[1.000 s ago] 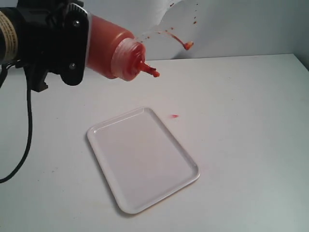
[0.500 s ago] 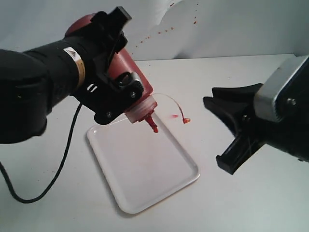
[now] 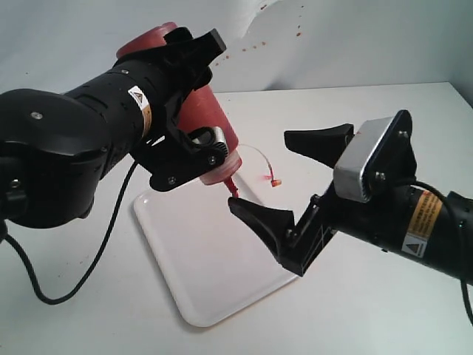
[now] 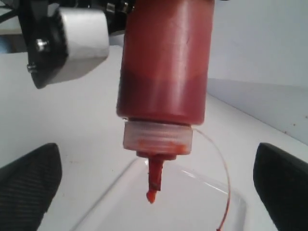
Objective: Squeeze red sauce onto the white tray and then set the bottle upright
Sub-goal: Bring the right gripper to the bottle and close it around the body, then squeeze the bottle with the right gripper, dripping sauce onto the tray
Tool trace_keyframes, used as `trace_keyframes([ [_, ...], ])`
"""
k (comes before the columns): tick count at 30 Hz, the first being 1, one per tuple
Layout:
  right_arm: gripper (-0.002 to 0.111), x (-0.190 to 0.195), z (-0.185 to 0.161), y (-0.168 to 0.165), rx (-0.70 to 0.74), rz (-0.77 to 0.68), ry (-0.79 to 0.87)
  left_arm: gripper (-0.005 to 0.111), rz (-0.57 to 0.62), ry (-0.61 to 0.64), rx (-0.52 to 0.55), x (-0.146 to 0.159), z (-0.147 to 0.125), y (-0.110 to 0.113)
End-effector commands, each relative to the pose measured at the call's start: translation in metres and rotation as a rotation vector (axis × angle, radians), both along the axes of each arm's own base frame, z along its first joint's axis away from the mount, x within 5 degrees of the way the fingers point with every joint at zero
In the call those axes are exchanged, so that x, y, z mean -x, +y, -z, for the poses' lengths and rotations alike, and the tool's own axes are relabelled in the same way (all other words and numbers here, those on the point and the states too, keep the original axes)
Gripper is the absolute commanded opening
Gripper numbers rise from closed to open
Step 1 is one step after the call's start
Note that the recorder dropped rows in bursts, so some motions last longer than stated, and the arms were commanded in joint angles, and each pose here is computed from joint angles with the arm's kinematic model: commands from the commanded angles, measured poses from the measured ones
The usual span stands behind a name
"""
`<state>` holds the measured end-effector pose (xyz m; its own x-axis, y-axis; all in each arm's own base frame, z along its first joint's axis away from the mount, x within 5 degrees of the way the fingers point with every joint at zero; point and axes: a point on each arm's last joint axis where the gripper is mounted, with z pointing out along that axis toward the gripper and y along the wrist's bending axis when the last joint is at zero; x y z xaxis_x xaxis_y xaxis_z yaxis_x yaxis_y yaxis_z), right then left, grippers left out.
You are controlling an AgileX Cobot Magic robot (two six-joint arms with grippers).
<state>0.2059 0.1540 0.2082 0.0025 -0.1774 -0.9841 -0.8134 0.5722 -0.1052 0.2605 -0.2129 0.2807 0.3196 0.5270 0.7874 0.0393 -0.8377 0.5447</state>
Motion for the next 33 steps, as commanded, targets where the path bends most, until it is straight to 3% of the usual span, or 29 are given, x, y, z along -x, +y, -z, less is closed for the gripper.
trace_keyframes([
  [1,0.105,-0.012,0.004,0.008,-0.053,-0.005,-0.017,0.0,0.057,-0.011,0.015,0.002,-0.006,-0.006],
  [8,0.105,-0.044,-0.003,0.026,-0.091,-0.002,0.049,0.0,0.094,0.008,0.016,0.003,-0.004,-0.009],
  [13,0.105,-0.057,-0.009,0.039,-0.075,-0.07,0.084,0.0,0.109,0.002,-0.037,0.002,-0.002,-0.01],
  [17,0.105,-0.075,-0.013,0.046,-0.11,-0.031,0.163,0.0,0.096,0.002,-0.075,0.0,0.003,-0.011],
  [25,0.097,-0.093,-0.009,0.062,-0.09,-0.093,0.192,0.0,0.102,0.016,-0.09,-0.002,0.01,-0.013],
  [29,0.08,-0.095,-0.011,0.062,-0.108,-0.081,0.194,0.0,0.112,0.024,-0.102,-0.002,0.013,-0.015],
  [33,0.043,-0.096,-0.011,0.061,-0.108,-0.075,0.183,0.0,0.117,0.031,-0.157,-0.005,0.021,-0.017],
])
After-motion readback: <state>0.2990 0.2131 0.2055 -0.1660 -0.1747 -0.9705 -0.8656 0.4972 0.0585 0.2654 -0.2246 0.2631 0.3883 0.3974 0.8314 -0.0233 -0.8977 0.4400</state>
